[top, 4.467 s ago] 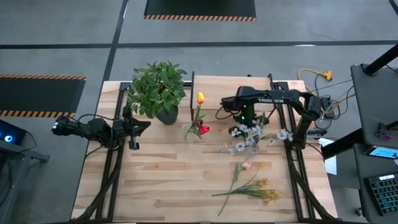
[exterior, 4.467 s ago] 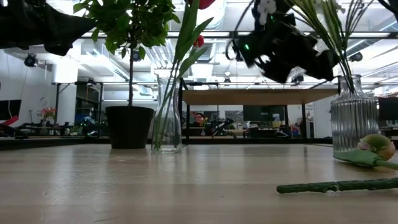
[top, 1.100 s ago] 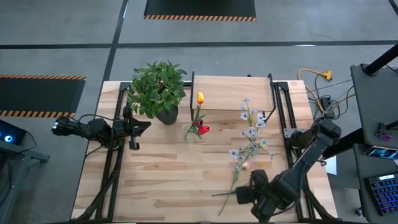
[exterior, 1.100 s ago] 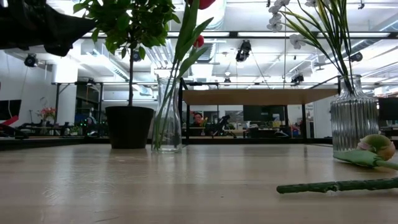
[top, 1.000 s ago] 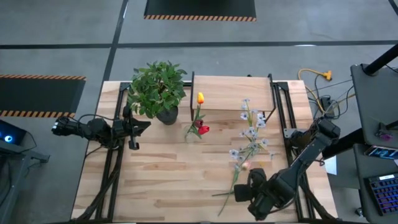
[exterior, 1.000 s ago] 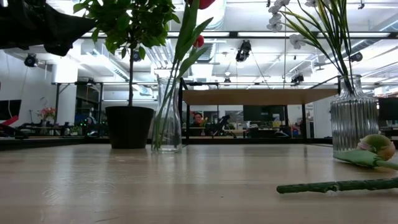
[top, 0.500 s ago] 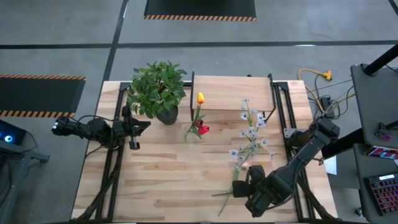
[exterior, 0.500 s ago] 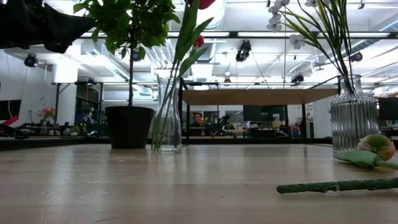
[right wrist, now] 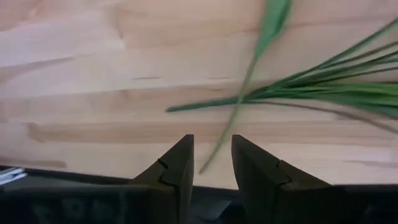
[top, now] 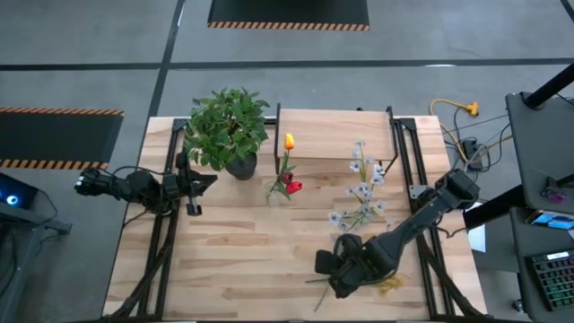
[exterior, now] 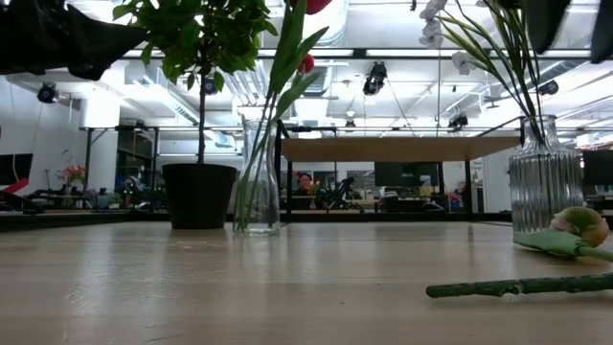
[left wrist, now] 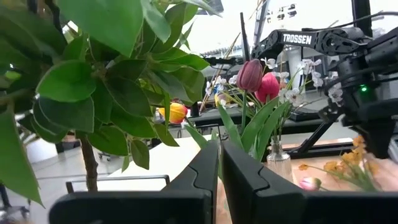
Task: Pick and place flowers into a vace then onto a shelf
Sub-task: Put the pink flower into the right transparent vase
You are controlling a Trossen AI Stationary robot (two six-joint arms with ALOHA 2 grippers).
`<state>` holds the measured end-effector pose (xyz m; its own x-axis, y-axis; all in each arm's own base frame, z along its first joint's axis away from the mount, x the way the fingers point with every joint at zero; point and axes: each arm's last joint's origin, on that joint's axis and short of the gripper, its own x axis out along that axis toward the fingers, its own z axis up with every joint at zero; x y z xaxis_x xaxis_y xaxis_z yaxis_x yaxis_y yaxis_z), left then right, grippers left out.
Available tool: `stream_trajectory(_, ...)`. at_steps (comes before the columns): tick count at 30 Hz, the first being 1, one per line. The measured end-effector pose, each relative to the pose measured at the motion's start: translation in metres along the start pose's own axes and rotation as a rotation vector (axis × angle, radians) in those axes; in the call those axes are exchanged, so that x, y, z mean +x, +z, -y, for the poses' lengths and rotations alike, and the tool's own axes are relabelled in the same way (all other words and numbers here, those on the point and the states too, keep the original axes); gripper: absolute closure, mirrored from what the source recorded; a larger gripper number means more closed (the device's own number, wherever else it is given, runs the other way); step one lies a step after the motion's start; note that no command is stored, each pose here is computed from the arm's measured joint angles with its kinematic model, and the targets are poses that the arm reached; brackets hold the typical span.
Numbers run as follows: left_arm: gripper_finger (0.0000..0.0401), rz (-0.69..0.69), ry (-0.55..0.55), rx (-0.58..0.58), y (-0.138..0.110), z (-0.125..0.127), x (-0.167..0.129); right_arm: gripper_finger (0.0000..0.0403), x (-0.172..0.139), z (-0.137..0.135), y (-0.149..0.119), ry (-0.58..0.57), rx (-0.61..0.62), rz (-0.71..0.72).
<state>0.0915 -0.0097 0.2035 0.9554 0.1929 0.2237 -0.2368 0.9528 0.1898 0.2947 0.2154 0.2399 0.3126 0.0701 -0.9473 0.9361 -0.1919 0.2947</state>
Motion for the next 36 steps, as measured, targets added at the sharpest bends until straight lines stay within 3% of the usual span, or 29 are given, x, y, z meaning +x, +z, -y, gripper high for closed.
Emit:
stream_trajectory(13, 0.0397, 0.001, 0.000, 0.040, 0.000, 0.000, 0.000, 0.0280, 0.013, -0.003, -0.015, -0.040, -0.010, -0.071)
stream_trajectory(25, 0.0397, 0.001, 0.000, 0.040, 0.000, 0.000, 0.000, 0.0281, 0.074, 0.007, -0.013, -0.194, -0.034, 0.088)
stream_trajectory(36, 0.0397, -0.002, -0.001, 0.041, 0.000, 0.000, 0.000, 0.0292, 0.073, 0.001, 0.003, -0.210, -0.034, 0.191)
